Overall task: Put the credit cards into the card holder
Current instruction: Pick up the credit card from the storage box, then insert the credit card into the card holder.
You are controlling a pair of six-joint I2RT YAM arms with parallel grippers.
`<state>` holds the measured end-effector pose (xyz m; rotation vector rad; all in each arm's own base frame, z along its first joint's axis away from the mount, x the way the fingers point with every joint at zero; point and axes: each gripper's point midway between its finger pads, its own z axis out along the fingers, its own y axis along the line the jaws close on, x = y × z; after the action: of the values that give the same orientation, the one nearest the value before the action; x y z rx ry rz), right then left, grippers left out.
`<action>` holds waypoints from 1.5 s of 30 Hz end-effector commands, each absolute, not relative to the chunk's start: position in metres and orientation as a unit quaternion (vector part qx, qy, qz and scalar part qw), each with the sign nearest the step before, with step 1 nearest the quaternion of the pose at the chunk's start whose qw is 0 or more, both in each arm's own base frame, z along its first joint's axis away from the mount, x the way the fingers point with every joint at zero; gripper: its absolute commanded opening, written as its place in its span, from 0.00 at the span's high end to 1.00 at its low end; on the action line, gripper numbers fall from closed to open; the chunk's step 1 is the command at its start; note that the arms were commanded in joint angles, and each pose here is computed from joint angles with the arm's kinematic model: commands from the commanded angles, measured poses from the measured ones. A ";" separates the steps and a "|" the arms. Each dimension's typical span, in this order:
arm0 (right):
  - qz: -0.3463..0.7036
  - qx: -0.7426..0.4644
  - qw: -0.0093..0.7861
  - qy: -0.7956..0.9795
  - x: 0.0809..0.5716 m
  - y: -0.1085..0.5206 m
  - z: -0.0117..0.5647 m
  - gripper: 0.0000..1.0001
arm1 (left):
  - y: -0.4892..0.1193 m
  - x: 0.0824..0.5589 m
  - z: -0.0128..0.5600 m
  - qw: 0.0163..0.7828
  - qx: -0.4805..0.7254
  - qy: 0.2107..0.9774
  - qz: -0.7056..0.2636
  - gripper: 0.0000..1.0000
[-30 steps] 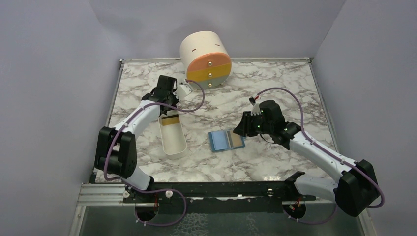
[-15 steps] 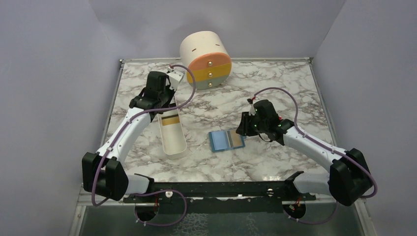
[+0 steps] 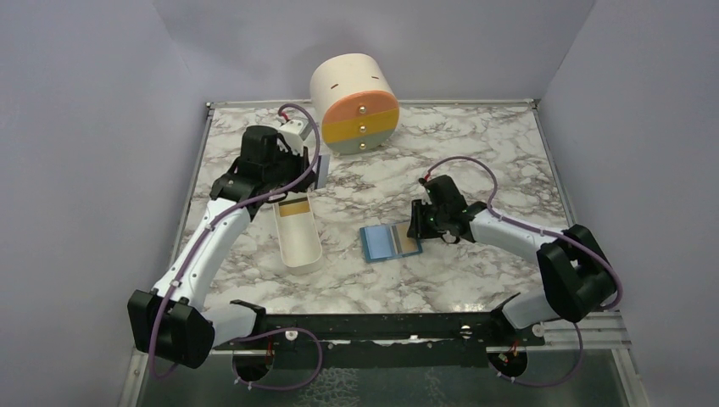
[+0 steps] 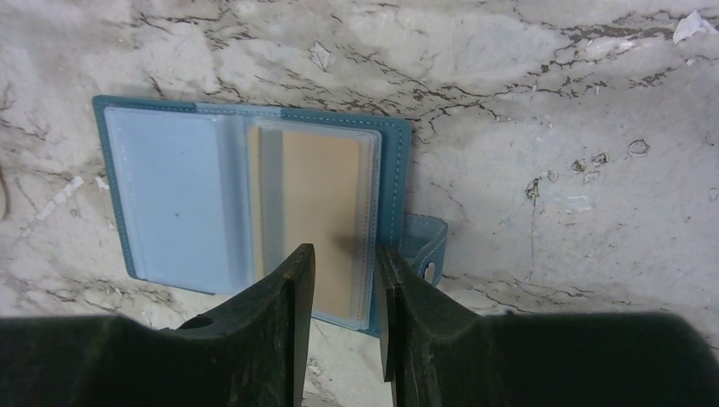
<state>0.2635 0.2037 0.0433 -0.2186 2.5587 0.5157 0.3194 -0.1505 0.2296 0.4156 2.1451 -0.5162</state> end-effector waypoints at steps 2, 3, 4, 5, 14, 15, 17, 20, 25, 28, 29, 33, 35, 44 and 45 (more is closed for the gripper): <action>0.168 -0.075 0.259 0.948 0.265 0.195 0.032 0.67 | -0.194 0.287 0.236 0.378 0.144 0.841 -0.359 1.00; 0.164 -0.074 0.256 0.950 0.263 0.193 0.031 0.67 | -0.197 0.284 0.237 0.378 0.142 0.835 -0.375 1.00; 0.163 -0.072 0.254 0.951 0.263 0.192 0.031 0.67 | -0.200 0.282 0.240 0.380 0.136 0.829 -0.387 1.00; 0.167 -0.070 0.249 0.951 0.260 0.193 0.030 0.67 | -0.201 0.281 0.241 0.382 0.127 0.826 -0.395 1.00; 0.243 -0.046 0.210 0.946 0.229 0.212 0.022 0.68 | -0.215 0.263 0.207 0.338 0.074 0.835 -0.427 1.00; 0.246 -0.044 0.210 0.945 0.227 0.213 0.023 0.68 | -0.220 0.260 0.203 0.330 0.074 0.837 -0.431 1.00; 0.255 -0.039 0.210 0.943 0.225 0.215 0.025 0.69 | -0.231 0.254 0.194 0.314 0.082 0.839 -0.436 1.00; 0.278 -0.037 0.205 0.938 0.219 0.222 0.030 0.70 | -0.251 0.243 0.184 0.287 0.097 0.844 -0.443 1.00; 0.283 -0.033 0.209 0.936 0.215 0.220 0.032 0.70 | -0.273 0.232 0.167 0.256 0.103 0.847 -0.454 1.00; 0.260 -0.031 0.226 0.938 0.220 0.212 0.036 0.70 | -0.279 0.230 0.156 0.236 0.107 0.853 -0.454 1.00; 0.258 -0.034 0.234 0.937 0.222 0.211 0.041 0.70 | -0.280 0.230 0.152 0.230 0.108 0.854 -0.454 1.00; 0.241 -0.038 0.254 0.936 0.232 0.206 0.050 0.70 | -0.287 0.230 0.137 0.210 0.112 0.862 -0.447 1.00; 0.231 -0.041 0.263 0.936 0.237 0.205 0.052 0.70 | -0.289 0.232 0.133 0.207 0.116 0.864 -0.443 1.00; 0.214 -0.049 0.262 0.940 0.250 0.208 0.035 0.71 | -0.298 0.231 0.111 0.166 0.129 0.874 -0.438 1.00; 0.216 -0.049 0.262 0.939 0.250 0.209 0.033 0.72 | -0.299 0.230 0.108 0.161 0.129 0.875 -0.438 1.00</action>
<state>0.2393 0.2072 0.0362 -0.1161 2.5734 0.6131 0.2332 -0.2879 0.1036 0.2984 2.5152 -1.1934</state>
